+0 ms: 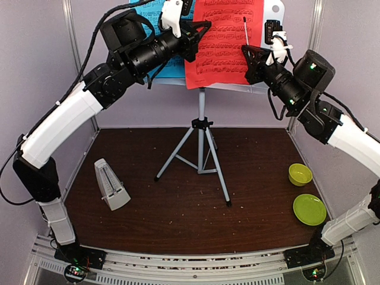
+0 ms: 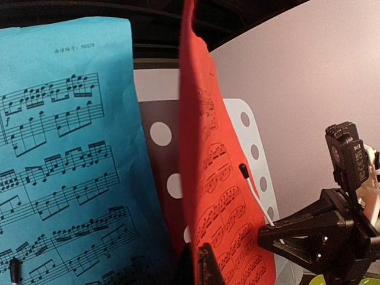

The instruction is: Set up the instrument practice props

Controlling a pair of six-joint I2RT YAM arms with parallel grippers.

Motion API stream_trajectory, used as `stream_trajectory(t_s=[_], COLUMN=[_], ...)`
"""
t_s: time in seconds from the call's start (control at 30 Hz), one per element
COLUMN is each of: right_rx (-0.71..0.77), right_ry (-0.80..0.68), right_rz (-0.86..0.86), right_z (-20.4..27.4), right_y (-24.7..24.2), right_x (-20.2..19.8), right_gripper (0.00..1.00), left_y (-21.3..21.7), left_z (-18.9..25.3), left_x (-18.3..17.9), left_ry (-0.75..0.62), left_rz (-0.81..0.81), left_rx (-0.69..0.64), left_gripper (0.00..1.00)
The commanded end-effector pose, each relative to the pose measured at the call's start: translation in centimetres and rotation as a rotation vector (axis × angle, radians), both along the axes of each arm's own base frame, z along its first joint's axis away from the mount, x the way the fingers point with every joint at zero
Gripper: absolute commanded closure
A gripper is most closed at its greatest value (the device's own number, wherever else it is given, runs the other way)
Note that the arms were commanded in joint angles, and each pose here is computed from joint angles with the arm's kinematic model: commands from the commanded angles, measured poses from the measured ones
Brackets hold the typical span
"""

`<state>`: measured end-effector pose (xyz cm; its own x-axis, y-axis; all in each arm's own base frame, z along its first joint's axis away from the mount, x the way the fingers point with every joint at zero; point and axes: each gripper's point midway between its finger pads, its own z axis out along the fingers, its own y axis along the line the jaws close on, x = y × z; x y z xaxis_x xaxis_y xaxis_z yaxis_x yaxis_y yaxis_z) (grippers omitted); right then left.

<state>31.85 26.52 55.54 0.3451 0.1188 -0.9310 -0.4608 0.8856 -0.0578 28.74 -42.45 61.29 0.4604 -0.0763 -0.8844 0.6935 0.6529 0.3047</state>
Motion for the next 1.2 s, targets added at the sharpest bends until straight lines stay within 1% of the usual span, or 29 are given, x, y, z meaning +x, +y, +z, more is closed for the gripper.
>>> stream_trajectory(t_s=[0.0, 0.2, 0.5, 0.83, 1.03, 1.07, 1.13, 1.17], right_rx=[0.028, 0.029, 0.029, 0.031, 0.035, 0.037, 0.046, 0.048], right_ry=[-0.038, -0.041, -0.043, -0.038, -0.036, -0.034, -0.029, -0.027], right_rz=[0.021, 0.025, 0.026, 0.027, 0.025, 0.024, 0.021, 0.019], right_z=[1.3, 1.4, 1.3, 1.3, 1.3, 1.3, 1.3, 1.3], right_y=[-0.8, -0.8, -0.7, -0.7, -0.7, -0.7, -0.8, -0.8], right_x=[-1.2, -1.3, -1.2, -1.2, -1.1, -1.1, -1.0, -1.0], right_gripper=[1.0, 1.0, 1.0, 1.0, 1.0, 0.97, 0.81, 0.77], left_y=[-0.4, -1.0, -1.5, -2.3, -2.5, -2.4, -2.2, -2.1], left_z=[1.8, 1.9, 1.3, 1.3, 0.9, 1.0, 1.1, 1.2], left_x=[-0.8, -0.1, 0.9, 1.1, 1.5, 1.5, 1.4, 1.4], left_ry=[-0.098, -0.131, -0.117, -0.128, -0.13, -0.13, -0.13, -0.131], left_rz=[-0.048, -0.067, -0.071, -0.091, -0.074, -0.071, -0.068, -0.064], left_rx=[-0.028, -0.011, -0.004, -0.005, 0.012, 0.011, 0.011, 0.011], left_gripper=[1.0, 1.0, 1.0, 1.0, 1.0, 0.99, 0.93, 0.91])
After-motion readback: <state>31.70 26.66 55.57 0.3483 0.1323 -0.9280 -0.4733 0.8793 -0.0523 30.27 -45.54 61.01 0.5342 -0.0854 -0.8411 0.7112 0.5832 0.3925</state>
